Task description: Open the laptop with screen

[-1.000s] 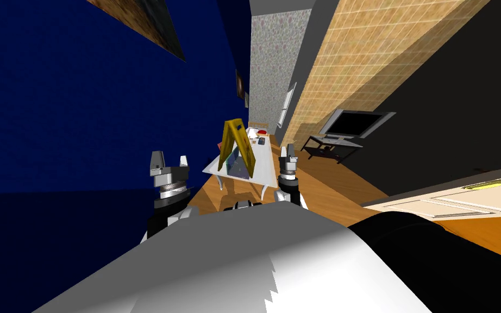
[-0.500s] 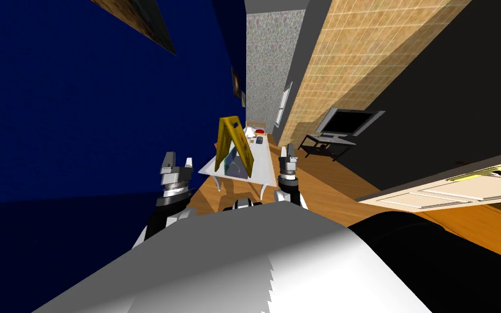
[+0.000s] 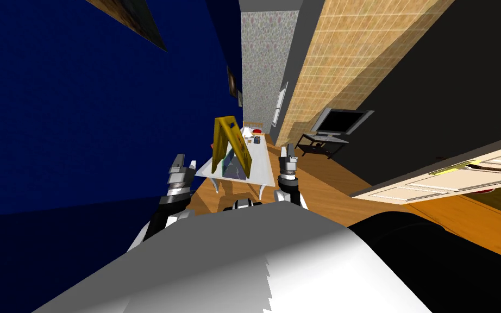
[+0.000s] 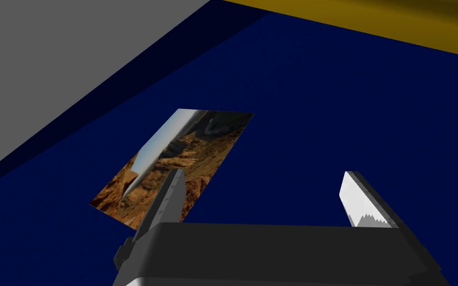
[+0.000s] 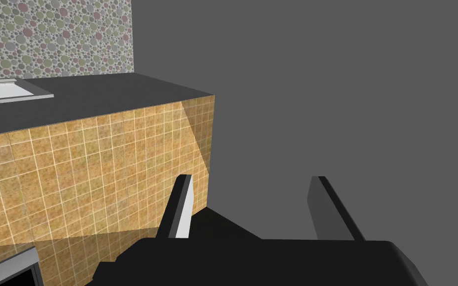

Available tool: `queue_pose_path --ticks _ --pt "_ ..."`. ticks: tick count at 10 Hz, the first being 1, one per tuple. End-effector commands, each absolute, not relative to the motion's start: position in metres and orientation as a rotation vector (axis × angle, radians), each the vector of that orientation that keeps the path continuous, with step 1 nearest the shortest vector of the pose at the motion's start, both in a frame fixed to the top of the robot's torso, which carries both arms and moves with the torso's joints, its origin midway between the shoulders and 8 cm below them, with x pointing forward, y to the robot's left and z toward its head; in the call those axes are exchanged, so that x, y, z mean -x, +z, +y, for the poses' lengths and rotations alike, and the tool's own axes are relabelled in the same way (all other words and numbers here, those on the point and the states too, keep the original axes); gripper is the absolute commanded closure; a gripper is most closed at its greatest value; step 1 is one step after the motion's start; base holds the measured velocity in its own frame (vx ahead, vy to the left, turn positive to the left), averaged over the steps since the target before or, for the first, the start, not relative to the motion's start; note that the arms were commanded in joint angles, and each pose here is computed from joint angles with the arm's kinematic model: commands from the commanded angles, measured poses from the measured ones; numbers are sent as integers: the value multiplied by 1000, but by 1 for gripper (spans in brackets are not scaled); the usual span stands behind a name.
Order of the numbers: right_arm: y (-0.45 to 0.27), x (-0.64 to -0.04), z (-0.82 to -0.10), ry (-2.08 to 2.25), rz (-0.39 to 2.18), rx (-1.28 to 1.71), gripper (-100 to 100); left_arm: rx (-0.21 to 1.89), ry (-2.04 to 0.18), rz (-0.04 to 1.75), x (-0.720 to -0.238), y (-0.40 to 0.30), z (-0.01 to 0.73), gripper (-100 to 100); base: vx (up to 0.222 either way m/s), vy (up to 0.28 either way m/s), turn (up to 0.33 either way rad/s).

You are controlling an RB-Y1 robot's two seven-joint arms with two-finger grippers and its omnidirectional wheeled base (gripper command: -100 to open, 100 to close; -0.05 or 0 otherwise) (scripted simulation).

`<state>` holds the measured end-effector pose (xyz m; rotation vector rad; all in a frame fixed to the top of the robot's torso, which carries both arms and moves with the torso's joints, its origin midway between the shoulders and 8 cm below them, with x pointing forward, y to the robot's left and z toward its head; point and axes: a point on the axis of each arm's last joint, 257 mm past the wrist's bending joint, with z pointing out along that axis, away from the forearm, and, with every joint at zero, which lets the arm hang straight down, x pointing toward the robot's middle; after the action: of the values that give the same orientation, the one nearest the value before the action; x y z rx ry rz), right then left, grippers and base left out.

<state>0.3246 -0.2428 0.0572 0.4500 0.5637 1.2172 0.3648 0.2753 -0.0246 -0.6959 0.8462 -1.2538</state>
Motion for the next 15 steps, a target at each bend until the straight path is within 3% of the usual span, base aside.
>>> queue_pose_path --ticks 1,15 --pt "57 -325 -243 1217 564 -450 0 716 -1218 916 -372 -41 275 -100 23 -4 -78" --pt "57 -325 -243 1217 564 -450 0 765 -959 1315 -393 -137 286 -100 25 -2 -86"
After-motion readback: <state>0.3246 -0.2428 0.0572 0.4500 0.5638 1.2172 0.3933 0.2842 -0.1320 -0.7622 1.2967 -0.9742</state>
